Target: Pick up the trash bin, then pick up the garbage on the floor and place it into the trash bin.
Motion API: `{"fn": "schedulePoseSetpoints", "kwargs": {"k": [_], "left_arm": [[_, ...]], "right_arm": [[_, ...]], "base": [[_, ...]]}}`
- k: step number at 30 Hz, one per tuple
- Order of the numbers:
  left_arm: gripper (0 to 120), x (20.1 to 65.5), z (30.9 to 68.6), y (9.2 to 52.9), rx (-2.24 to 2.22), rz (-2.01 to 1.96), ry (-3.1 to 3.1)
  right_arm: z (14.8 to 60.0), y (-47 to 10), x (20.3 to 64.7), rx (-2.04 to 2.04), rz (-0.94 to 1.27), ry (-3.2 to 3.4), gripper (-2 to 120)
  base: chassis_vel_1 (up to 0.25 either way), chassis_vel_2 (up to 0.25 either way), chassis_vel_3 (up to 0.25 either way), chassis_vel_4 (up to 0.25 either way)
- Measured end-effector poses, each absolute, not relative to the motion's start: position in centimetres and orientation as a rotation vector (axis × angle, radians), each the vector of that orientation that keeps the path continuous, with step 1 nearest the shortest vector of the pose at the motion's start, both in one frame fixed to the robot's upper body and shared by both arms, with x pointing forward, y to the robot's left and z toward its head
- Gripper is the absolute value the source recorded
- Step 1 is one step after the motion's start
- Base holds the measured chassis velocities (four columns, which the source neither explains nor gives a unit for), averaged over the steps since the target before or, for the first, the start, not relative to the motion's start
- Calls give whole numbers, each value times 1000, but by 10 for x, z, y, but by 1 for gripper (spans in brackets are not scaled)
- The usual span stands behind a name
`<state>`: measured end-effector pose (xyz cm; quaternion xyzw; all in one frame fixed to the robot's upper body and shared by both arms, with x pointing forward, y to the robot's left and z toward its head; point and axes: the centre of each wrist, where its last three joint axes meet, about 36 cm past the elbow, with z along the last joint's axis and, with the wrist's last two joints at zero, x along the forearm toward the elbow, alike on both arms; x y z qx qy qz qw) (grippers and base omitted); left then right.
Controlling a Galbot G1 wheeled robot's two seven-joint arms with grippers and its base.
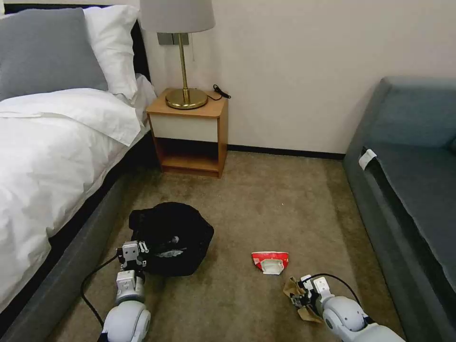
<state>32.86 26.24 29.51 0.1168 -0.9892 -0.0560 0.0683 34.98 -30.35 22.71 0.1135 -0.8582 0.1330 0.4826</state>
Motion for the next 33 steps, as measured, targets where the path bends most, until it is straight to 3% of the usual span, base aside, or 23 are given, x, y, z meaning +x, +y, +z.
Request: {"fn": "schedulePoseSetpoints", "kwargs": {"k": [6,19,33], "left_arm": [[3,326,296,261,352,-163,-2979],[3,316,305,260,352,-176,-2997],[3,303,308,254,331,-184,-3019]], "right_arm": [[227,-303,348,291,311,-2100,51],[223,-307,334,277,263,-2204,0],[241,-299,335,300,154,-2557,0]], "base": [[0,0,0,0],[0,0,0,0],[0,0,0,0]]}}
